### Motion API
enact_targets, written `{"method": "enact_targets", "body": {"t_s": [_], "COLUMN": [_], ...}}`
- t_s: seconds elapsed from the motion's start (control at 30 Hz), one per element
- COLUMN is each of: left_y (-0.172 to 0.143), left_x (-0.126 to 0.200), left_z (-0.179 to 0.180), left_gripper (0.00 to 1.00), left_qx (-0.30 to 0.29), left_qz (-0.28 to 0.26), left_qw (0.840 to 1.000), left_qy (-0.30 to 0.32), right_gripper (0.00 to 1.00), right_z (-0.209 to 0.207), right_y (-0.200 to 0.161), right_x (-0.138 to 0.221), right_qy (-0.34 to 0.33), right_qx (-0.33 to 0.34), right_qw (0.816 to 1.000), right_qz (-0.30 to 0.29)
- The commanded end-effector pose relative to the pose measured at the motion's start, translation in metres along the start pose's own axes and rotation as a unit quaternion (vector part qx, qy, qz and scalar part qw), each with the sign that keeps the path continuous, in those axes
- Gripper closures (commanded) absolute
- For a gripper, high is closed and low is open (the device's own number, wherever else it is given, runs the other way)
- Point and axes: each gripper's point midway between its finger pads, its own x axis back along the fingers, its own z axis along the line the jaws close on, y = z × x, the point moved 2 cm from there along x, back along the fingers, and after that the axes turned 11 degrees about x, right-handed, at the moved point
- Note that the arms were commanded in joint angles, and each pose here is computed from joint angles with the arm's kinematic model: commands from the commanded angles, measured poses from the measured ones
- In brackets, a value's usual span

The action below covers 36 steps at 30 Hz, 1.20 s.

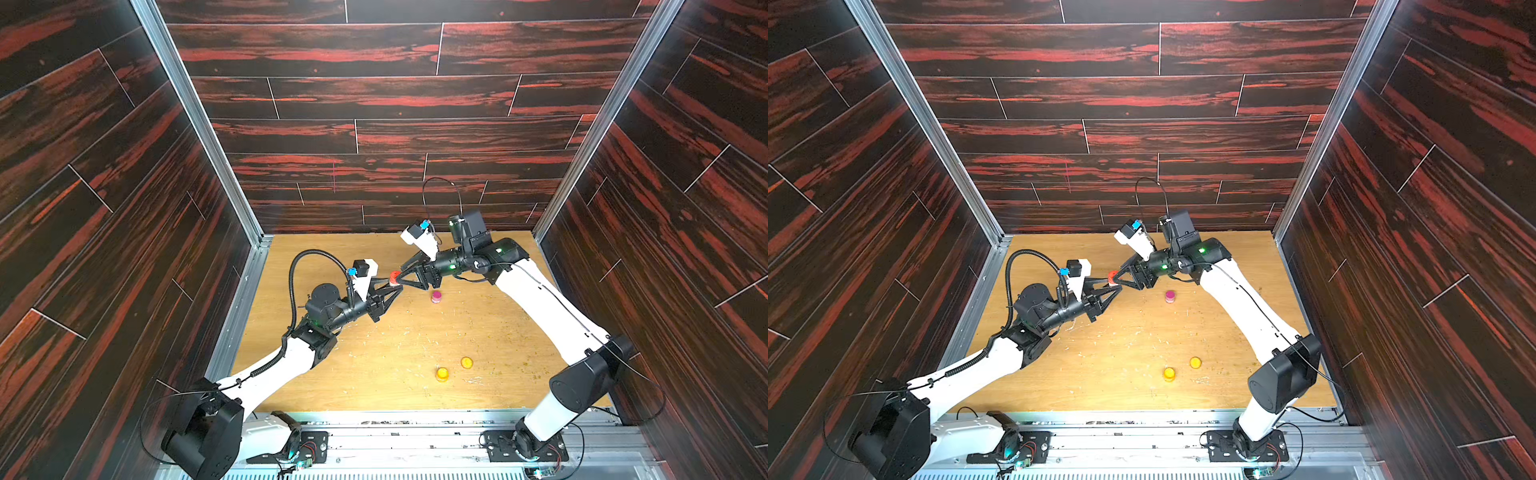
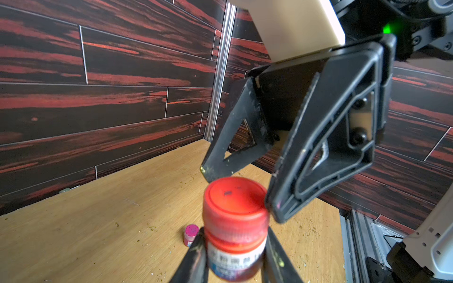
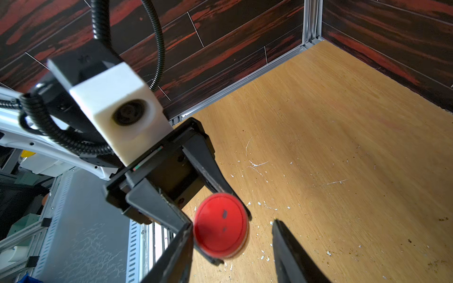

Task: Close the paint jar lid
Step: Screw the lid onto the paint jar.

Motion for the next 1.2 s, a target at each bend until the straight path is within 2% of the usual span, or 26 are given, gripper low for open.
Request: {"method": "enact_targets", "body": {"t_s": [0.0, 0.23, 0.47, 0.67, 0.77, 0.9, 1.0, 1.1, 1.17], "left_y": [0.016, 0.017, 0.017, 0.015, 0.017, 0.024, 0.024, 0.03, 0.032], "left_x": [0.001, -0.001, -0.002, -0.003, -0.005, -0.017, -0.03, -0.041, -0.045], "left_z": [-0.012, -0.011, -0.01, -0.006, 0.0, 0.016, 0.031, 0.043, 0.047], "left_gripper": [0.82, 0.82, 0.82, 0.82, 0.81, 0.82, 0.82, 0.83, 0.83], "left_qx": [-0.017, -0.016, -0.017, -0.02, -0.027, -0.049, -0.07, -0.083, -0.084], "left_qz": [-0.02, -0.02, -0.019, -0.018, -0.021, -0.029, -0.04, -0.06, -0.07], "left_qw": [0.999, 0.999, 0.999, 1.0, 0.999, 0.997, 0.991, 0.984, 0.983], "left_qy": [-0.023, -0.022, -0.021, -0.011, 0.009, 0.055, 0.109, 0.144, 0.15], "right_gripper": [0.51, 0.55, 0.68, 0.73, 0.73, 0.71, 0.69, 0.69, 0.67], "right_z": [-0.003, 0.001, -0.003, -0.006, -0.01, -0.017, -0.032, -0.039, -0.04], "right_y": [0.001, -0.003, -0.003, -0.005, -0.008, -0.006, -0.003, 0.002, 0.006], "right_x": [-0.004, -0.014, -0.018, -0.022, -0.03, -0.055, -0.074, -0.09, -0.093], "right_qy": [-0.004, 0.002, -0.012, -0.024, -0.036, -0.087, -0.162, -0.194, -0.207], "right_qx": [-0.003, -0.002, -0.007, -0.019, -0.039, -0.09, -0.153, -0.202, -0.211], "right_qw": [1.0, 1.0, 1.0, 0.999, 0.998, 0.992, 0.975, 0.96, 0.955], "right_qz": [0.004, 0.011, 0.015, 0.02, 0.027, 0.029, 0.022, 0.006, 0.005]}}
